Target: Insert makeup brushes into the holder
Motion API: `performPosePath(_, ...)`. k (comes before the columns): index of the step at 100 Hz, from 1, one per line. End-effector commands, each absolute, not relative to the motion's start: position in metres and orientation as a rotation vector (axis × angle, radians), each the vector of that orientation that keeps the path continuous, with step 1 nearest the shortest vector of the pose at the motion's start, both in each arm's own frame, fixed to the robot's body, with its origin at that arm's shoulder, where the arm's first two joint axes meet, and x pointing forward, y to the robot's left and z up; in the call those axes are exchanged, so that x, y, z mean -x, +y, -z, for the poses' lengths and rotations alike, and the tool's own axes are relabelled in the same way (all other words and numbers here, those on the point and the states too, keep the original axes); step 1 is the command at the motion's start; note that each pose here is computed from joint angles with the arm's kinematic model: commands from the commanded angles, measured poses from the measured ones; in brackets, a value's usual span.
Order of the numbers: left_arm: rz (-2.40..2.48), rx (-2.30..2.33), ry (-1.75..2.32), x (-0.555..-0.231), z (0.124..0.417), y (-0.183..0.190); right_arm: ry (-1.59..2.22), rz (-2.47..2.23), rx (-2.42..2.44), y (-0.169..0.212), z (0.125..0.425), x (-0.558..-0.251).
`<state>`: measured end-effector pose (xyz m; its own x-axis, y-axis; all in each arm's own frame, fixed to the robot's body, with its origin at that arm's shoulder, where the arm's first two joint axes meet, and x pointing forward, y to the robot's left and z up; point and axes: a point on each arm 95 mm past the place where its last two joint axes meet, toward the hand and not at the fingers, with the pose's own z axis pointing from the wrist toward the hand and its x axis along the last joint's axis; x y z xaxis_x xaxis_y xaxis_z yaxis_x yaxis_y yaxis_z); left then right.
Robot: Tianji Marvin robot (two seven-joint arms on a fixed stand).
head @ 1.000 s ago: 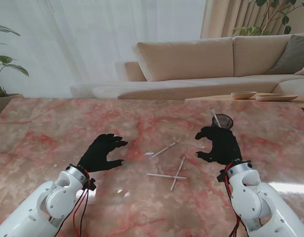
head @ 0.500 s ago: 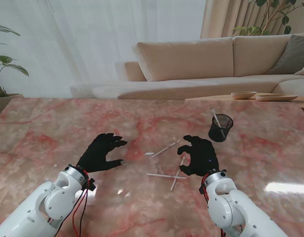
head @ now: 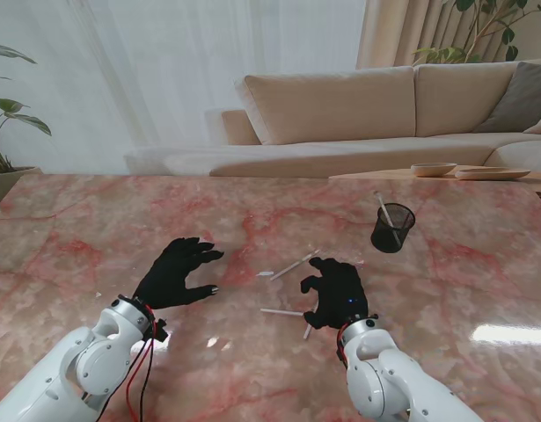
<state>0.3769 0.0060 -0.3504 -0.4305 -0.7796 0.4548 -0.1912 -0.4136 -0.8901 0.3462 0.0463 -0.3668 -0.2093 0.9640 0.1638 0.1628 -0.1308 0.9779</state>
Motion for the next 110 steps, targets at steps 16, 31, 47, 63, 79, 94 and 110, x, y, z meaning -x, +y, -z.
performPosePath(16,1.896,1.365,1.378,-0.373,0.356,0.007,1.449,-1.379,-1.351,0.059,0.387,-0.337)
performPosePath(31,1.896,1.365,1.369,-0.373,0.356,0.009,1.460,-1.355,-1.335,0.063,0.393,-0.334)
performPosePath(47,1.893,1.366,1.368,-0.372,0.357,0.010,1.454,-1.347,-1.304,0.065,0.395,-0.336)
performPosePath(63,1.891,1.367,1.365,-0.371,0.357,0.011,1.449,-1.331,-1.295,0.067,0.395,-0.338)
performPosePath(79,1.887,1.367,1.364,-0.371,0.357,0.012,1.437,-1.332,-1.312,0.068,0.397,-0.342)
performPosePath(94,1.885,1.369,1.363,-0.371,0.357,0.013,1.441,-1.330,-1.333,0.072,0.400,-0.342)
performPosePath(110,1.883,1.367,1.365,-0.371,0.357,0.013,1.449,-1.314,-1.339,0.073,0.404,-0.341)
